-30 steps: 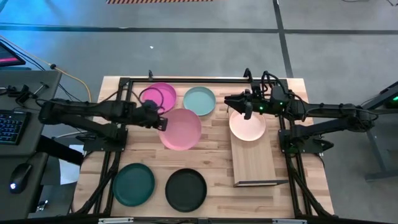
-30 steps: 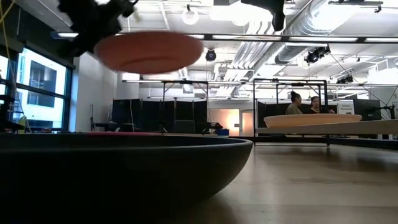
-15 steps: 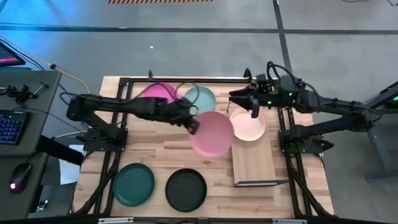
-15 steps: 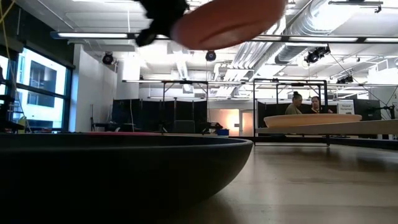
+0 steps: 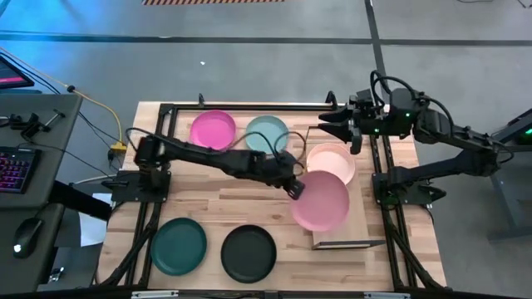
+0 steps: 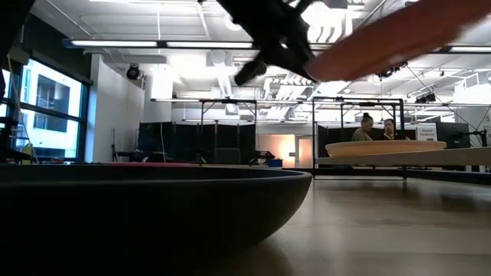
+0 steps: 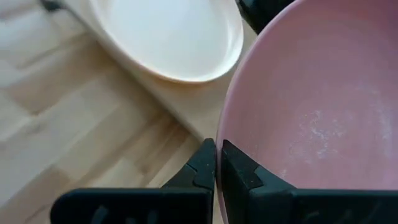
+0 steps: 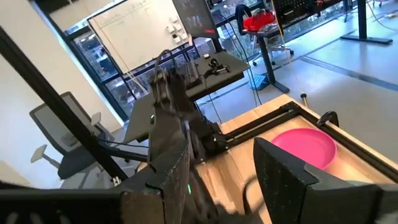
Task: Place and stack plates onto a shelf
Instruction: Put the light pink plate on the shelf
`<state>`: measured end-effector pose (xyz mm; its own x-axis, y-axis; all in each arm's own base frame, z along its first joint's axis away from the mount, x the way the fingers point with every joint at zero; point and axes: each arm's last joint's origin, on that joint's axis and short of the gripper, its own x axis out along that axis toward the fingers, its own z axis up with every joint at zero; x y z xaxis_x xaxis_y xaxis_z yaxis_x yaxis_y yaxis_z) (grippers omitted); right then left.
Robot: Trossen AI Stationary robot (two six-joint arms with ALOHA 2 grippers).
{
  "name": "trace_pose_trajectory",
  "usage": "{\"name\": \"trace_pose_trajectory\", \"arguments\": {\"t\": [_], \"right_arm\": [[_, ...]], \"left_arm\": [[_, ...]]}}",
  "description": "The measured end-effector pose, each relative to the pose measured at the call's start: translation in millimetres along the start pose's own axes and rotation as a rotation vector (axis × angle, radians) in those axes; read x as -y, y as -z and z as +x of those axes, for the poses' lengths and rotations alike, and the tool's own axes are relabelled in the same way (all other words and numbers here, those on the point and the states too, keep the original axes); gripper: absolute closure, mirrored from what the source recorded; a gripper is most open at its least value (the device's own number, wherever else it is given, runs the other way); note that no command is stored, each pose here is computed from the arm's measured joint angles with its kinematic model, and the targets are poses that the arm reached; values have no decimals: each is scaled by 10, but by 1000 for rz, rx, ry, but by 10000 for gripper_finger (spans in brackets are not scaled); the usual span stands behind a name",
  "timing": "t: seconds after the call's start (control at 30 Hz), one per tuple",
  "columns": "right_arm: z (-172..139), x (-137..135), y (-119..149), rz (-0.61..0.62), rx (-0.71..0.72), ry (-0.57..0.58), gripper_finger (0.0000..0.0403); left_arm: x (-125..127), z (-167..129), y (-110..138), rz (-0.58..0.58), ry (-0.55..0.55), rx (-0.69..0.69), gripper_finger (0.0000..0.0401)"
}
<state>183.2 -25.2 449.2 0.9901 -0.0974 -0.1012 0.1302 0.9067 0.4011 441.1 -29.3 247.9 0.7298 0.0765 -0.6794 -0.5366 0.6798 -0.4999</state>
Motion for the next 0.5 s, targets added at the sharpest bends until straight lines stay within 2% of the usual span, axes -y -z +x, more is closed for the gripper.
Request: {"name": "trace_pose_trajectory", "arguments": {"t": [0.2, 0.5], "right_arm": [[42, 22, 36, 84, -13, 26, 242], [166, 71, 61, 131, 9, 129, 242]], "left_arm": [[37, 378, 147, -10, 79, -30, 401], [-42, 736, 335, -20, 92, -71, 401]]}}
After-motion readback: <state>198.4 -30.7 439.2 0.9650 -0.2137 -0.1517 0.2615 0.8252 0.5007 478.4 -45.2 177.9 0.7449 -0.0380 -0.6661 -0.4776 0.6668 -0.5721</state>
